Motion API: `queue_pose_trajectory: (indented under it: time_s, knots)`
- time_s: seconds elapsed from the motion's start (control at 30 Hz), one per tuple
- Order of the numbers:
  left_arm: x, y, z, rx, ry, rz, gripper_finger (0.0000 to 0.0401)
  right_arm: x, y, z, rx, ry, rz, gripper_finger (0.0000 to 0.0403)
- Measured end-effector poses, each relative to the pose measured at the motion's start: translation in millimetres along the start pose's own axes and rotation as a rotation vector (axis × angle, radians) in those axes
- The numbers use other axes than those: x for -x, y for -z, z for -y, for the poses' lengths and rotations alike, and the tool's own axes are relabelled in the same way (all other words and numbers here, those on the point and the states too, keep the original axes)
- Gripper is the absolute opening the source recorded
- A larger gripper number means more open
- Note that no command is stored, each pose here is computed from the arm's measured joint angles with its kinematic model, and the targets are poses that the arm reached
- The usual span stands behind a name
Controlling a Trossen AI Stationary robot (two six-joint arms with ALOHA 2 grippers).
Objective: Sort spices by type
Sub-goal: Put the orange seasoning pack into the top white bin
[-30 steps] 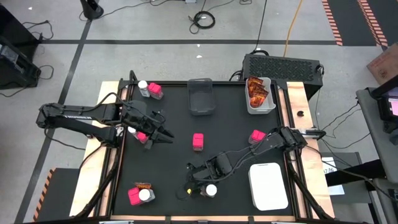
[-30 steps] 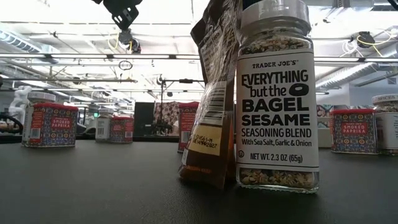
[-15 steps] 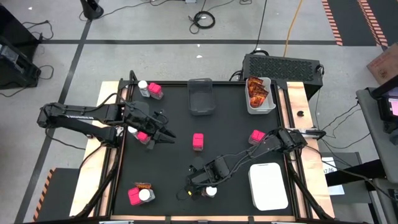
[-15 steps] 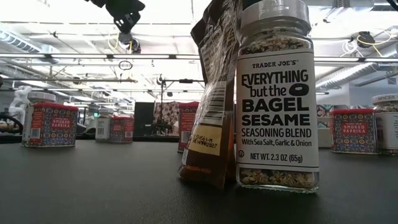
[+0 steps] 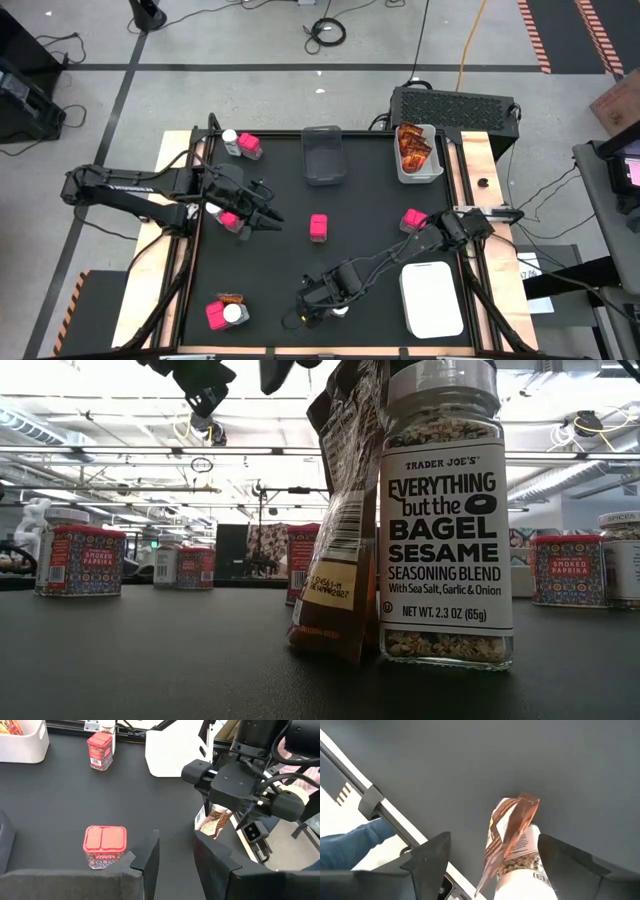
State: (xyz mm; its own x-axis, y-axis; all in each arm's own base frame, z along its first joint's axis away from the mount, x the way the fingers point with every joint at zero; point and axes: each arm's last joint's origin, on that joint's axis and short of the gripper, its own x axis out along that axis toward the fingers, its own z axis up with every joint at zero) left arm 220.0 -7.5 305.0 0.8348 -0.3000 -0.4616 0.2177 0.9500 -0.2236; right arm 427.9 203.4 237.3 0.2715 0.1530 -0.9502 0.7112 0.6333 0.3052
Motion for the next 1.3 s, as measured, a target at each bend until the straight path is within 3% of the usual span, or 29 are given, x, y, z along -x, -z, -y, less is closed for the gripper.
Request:
queue_pose_trajectory:
  time_s: [0.17, 0.37, 0.43, 0.63, 0.8, 1.0, 1.17, 1.3]
  knots:
    - [0.0, -0.1, 0.0, -0.019, -0.001, 0.001, 0.0119, 0.1, 0.5, 1.0, -0.005, -0.005, -0.059, 0.0215]
    - [0.0, 0.0, -0.1, -0.054, -0.001, 0.000, 0.0119, 0.1, 1.2, 0.2, -0.002, -0.018, -0.087, 0.0044]
    - [0.0, 0.0, 0.0, -0.074, -0.001, 0.000, 0.0119, 0.2, 1.1, -1.9, 0.009, -0.043, -0.095, 0.0013]
    - [0.0, 0.0, -0.1, -0.102, -0.001, 0.000, 0.0119, 4.3, -4.6, -3.3, 0.022, -0.071, -0.062, 0.0002]
    - [0.0, 0.0, -0.1, -0.104, -0.001, 0.000, 0.0119, 30.8, -15.3, 1.2, 0.073, -0.079, 0.050, 0.0001]
    - [0.0, 0.0, -0.1, -0.103, -0.001, 0.000, 0.0119, 81.1, -24.6, 17.9, 0.134, -0.044, 0.183, 0.0000]
    - [0.0, 0.1, -0.1, -0.101, -0.001, -0.001, 0.0119, 134.2, -25.0, 49.6, 0.138, 0.082, 0.275, 0.0000]
    - [0.0, 0.1, 0.6, -0.100, 0.024, -0.002, 0.0119, 172.8, -25.6, 72.5, 0.272, 0.175, 0.385, 0.0000]
